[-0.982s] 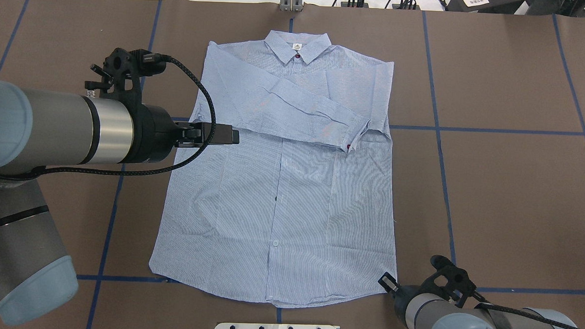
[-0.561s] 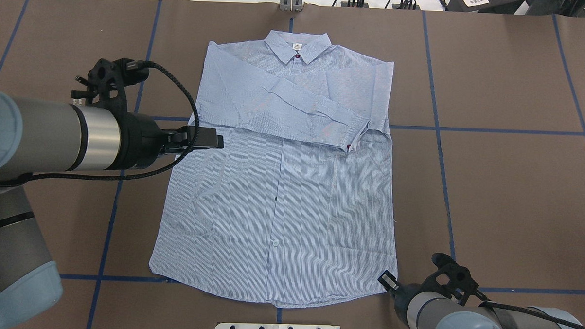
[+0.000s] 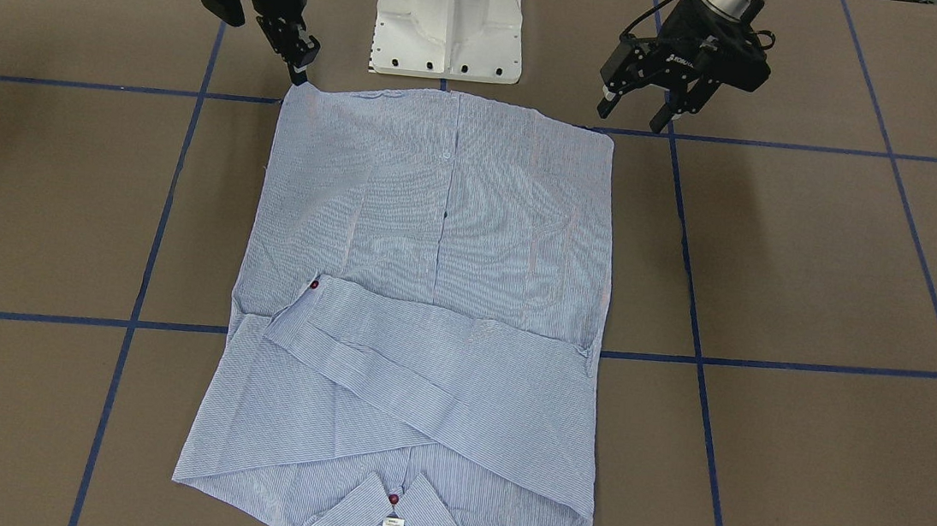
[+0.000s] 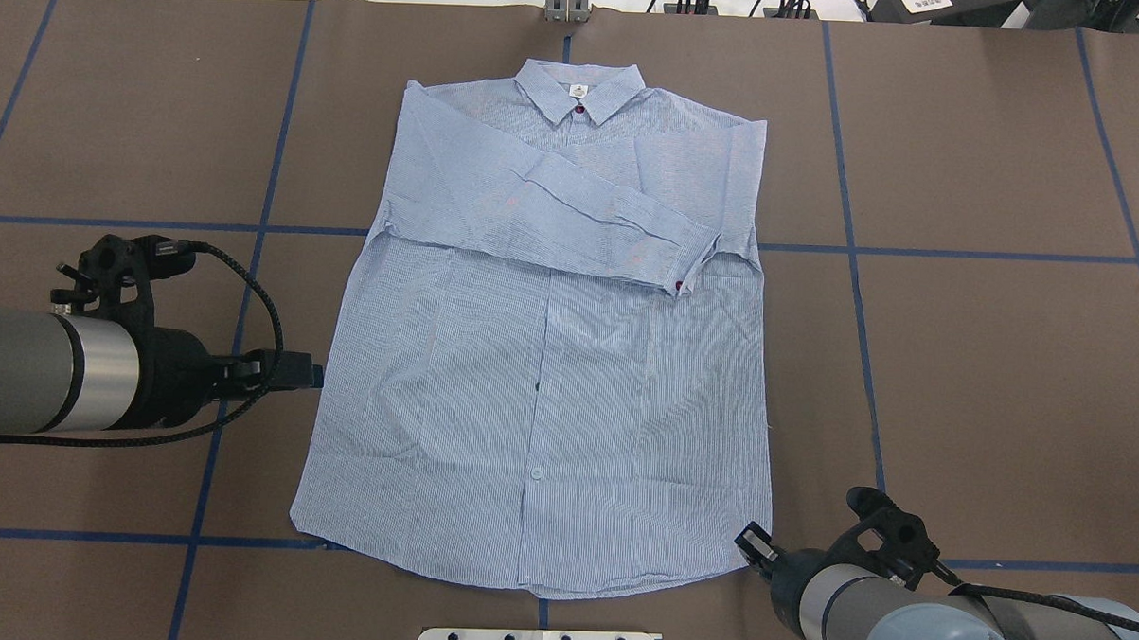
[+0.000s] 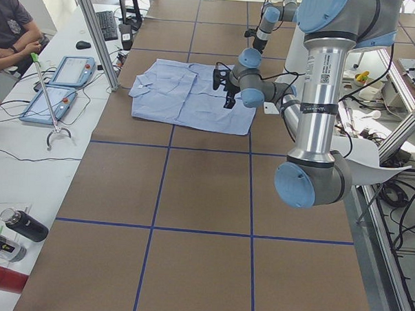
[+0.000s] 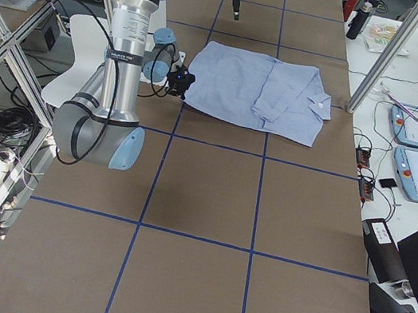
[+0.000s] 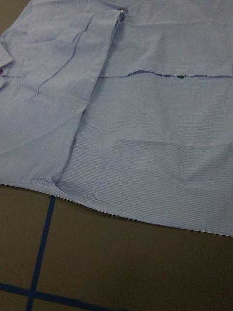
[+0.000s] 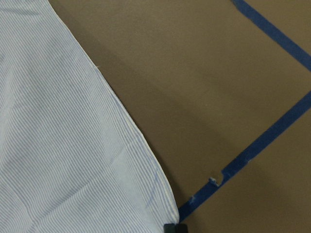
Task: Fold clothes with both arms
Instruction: 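Lower the left gripper to the shirt's side edge near the hem, then grasp the hem corners with both grippers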
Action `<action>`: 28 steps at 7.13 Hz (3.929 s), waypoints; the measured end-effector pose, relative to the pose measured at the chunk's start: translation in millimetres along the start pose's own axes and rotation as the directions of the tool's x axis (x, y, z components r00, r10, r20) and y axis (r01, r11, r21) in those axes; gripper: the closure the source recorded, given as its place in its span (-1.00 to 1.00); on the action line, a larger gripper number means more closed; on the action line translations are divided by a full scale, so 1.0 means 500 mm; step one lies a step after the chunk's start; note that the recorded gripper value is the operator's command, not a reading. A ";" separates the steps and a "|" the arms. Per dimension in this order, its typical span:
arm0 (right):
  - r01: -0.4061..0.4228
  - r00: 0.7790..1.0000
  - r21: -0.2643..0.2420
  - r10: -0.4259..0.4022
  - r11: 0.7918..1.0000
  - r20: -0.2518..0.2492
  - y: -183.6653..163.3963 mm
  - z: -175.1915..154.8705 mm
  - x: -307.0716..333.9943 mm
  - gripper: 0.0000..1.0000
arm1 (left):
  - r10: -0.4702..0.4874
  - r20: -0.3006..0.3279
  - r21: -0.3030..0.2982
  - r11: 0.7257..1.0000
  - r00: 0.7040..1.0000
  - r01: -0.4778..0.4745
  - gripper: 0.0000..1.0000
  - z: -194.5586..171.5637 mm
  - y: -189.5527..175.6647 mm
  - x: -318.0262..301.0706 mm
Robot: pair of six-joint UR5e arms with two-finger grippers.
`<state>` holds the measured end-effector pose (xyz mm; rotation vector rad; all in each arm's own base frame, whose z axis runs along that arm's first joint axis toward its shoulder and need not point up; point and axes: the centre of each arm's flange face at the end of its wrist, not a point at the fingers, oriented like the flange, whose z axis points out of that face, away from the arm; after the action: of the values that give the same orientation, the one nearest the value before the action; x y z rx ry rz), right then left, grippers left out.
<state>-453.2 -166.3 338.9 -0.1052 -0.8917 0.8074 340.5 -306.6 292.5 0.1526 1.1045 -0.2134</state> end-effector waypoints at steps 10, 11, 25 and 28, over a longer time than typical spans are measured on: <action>0.027 0.998 0.028 -0.026 0.999 -0.048 -0.047 -0.005 0.054 1.00 | -0.067 0.158 -0.094 0.992 0.985 0.082 -0.42 0.168 0.138 -0.040; 0.028 0.998 0.028 -0.027 0.999 -0.049 -0.046 -0.005 0.054 1.00 | -0.067 0.169 -0.098 0.992 0.983 0.084 -0.36 0.187 0.149 -0.038; 0.034 0.998 0.024 -0.033 0.999 -0.054 -0.039 0.000 0.060 1.00 | -0.045 0.227 -0.172 0.981 0.973 0.085 0.68 0.270 0.210 -0.049; 0.032 0.998 0.023 -0.031 0.999 -0.051 -0.039 -0.002 0.057 1.00 | -0.045 0.222 -0.184 0.979 0.974 0.087 1.00 0.264 0.212 -0.046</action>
<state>-430.5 -160.9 364.7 -0.0904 -0.8335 0.7821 471.1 -231.9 373.1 -0.0799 0.9067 -0.1768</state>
